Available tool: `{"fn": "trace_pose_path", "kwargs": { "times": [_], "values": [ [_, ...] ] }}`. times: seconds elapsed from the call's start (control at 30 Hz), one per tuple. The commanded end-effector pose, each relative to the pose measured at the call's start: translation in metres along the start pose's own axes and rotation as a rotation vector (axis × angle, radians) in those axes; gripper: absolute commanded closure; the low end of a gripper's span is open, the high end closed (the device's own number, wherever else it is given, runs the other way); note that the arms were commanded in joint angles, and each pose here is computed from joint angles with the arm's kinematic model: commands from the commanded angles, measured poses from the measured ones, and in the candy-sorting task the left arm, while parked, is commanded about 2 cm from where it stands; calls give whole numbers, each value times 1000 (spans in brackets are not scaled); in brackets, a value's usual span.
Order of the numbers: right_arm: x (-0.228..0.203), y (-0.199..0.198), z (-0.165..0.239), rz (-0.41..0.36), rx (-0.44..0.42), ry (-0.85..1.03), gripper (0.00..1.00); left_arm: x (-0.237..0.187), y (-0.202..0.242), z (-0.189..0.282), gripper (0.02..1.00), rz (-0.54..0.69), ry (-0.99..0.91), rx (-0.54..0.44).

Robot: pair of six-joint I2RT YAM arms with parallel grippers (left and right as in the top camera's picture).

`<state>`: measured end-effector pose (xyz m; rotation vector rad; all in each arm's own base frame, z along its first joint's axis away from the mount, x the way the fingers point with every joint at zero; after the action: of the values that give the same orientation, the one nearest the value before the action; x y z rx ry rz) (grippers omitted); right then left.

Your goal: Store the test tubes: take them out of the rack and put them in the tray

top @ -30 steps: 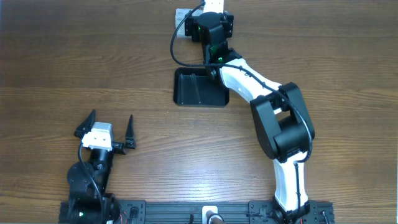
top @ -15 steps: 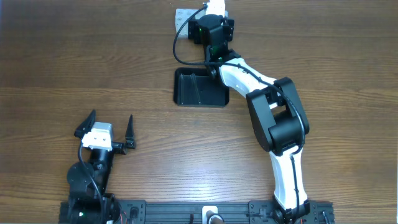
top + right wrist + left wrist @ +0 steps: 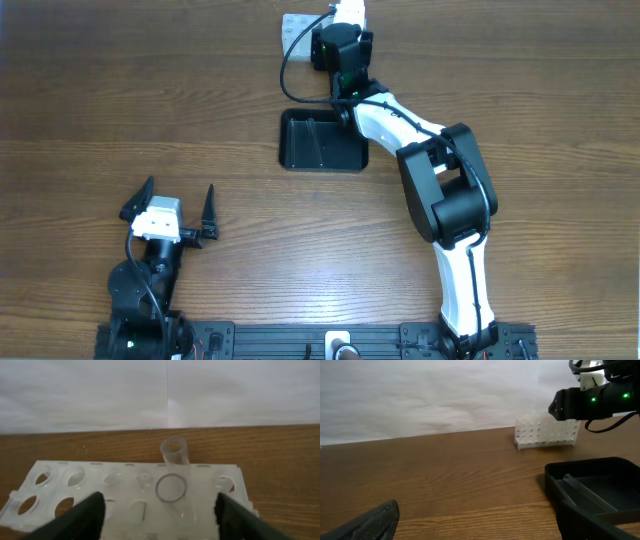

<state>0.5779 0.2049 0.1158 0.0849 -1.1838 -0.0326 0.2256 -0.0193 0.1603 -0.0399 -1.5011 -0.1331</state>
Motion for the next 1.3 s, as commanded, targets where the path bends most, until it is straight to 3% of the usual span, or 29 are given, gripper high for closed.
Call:
{"fn": "trace_pose_path", "kwargs": {
  "times": [0.03, 0.73, 1.3],
  "values": [
    [9, -5, -4, -21, -21, -21, 395, -1, 0, 0, 18, -13, 0, -6],
    [5, -17, -5, -13, -46, 17, 520, -1, 0, 0, 18, -12, -1, -6],
    [3, -21, -3, -6, -59, 39, 709, -1, 0, 0, 18, -13, 0, -6]
  ]
}}
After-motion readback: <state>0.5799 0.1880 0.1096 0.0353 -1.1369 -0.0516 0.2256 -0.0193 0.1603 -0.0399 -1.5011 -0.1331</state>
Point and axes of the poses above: each gripper's point midway between its finger pads, its own z axis back along the fingers, its own y axis along the line the jaws close on, x = y × z, the point moved 2 cm from there along z, back along the fingers
